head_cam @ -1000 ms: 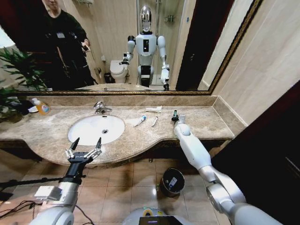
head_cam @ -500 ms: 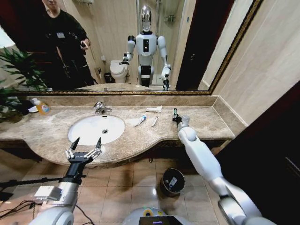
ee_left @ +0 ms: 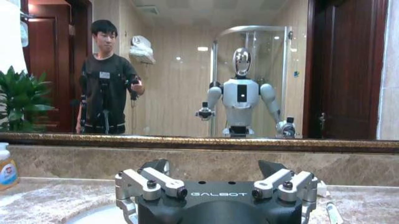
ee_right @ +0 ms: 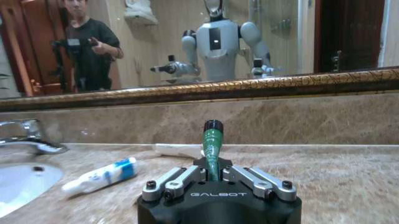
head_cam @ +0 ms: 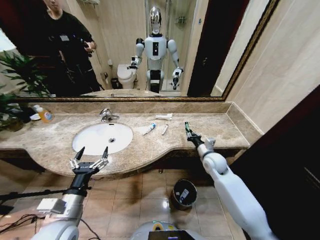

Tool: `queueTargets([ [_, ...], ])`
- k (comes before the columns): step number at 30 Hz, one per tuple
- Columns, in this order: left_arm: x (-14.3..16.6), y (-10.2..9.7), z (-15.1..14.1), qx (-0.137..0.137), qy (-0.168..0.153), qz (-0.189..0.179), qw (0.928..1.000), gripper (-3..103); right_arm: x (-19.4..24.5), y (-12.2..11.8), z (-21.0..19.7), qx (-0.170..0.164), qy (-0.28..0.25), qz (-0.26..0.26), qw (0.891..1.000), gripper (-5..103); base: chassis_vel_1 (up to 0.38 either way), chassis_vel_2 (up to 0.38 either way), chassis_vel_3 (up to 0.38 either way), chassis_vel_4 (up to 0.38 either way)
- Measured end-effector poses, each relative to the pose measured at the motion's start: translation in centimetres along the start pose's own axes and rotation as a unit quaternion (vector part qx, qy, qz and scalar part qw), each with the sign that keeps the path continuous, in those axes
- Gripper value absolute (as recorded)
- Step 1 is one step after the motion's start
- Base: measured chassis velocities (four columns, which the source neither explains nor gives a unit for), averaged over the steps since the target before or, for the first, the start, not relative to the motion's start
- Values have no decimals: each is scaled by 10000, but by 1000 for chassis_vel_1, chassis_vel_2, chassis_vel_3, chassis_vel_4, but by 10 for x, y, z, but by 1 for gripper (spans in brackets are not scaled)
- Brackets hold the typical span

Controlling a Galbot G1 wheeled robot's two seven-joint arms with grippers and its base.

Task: Pick up the trash from the sink and place it in the trash bin.

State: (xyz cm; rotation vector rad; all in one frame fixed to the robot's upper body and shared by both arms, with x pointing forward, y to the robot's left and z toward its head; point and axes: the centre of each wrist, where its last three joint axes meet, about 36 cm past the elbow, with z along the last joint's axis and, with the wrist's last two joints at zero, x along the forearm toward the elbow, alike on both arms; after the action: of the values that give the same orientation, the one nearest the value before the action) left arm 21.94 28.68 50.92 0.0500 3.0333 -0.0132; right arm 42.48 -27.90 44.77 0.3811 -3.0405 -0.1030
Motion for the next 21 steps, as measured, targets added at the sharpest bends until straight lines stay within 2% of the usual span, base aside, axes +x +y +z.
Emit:
queueTargets([
  [9,0,0,0,0,0,0,10000,100,86,12,46,-184,236,-77,9995,8,0,0,0,0],
  [17,0,0,0,0,0,0,10000,100,127,16,91,-280,468,-319,9980,8,0,0,0,0],
  [18,0,0,0,0,0,0,10000,100,132,16,102,-296,519,-295,9978,8,0,0,0,0],
  [19,0,0,0,0,0,0,10000,100,139,11,139,-254,766,-128,9967,8,0,0,0,0],
  [21,0,0,0,0,0,0,10000,100,139,6,161,-215,916,-24,9956,8,0,0,0,0],
])
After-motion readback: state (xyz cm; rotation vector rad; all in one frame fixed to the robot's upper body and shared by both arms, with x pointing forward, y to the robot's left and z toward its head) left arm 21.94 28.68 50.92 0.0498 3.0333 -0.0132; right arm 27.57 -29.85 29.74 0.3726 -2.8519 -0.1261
